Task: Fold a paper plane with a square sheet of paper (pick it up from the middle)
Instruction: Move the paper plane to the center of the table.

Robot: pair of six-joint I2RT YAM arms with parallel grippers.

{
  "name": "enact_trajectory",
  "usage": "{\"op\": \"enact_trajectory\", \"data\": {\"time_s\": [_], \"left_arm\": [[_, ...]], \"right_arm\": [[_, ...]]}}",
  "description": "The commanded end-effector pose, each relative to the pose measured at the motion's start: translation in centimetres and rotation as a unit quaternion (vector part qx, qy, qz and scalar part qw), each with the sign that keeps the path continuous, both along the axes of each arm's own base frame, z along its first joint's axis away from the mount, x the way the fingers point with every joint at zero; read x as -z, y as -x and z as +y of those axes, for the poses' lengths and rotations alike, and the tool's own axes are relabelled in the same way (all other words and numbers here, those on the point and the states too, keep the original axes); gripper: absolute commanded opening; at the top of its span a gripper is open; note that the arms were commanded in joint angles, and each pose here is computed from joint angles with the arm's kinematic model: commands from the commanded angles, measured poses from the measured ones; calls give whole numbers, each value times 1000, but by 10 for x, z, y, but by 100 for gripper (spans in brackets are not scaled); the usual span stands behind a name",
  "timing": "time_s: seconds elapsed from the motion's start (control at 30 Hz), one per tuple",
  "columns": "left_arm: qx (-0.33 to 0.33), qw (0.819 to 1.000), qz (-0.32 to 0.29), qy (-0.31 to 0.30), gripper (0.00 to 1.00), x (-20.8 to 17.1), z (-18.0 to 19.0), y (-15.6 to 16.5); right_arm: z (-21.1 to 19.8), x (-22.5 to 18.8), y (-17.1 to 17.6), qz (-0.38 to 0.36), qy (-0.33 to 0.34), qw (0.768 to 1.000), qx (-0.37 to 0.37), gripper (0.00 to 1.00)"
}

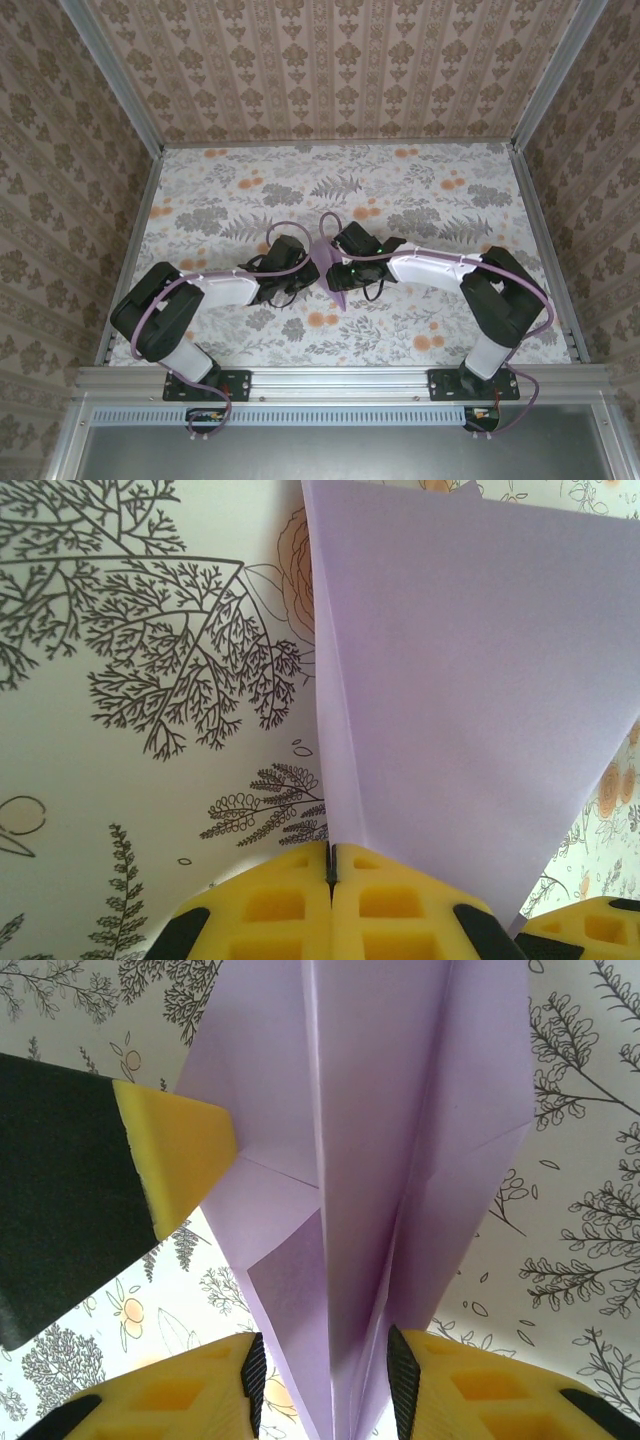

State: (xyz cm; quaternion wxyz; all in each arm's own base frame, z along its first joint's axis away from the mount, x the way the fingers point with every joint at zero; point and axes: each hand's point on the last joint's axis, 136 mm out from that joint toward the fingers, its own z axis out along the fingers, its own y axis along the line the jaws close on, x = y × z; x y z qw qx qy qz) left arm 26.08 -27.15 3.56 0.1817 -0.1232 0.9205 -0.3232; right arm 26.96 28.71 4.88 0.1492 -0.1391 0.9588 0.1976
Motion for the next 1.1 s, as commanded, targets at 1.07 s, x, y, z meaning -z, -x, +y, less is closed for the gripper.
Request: {"op": "enact_trajectory", "data": {"time_s": [1.07], "left_arm": [[10, 1000, -8, 29, 0, -14, -7, -2]], "right_arm": [[-6, 19, -12, 2, 60, 998, 10, 28]]}}
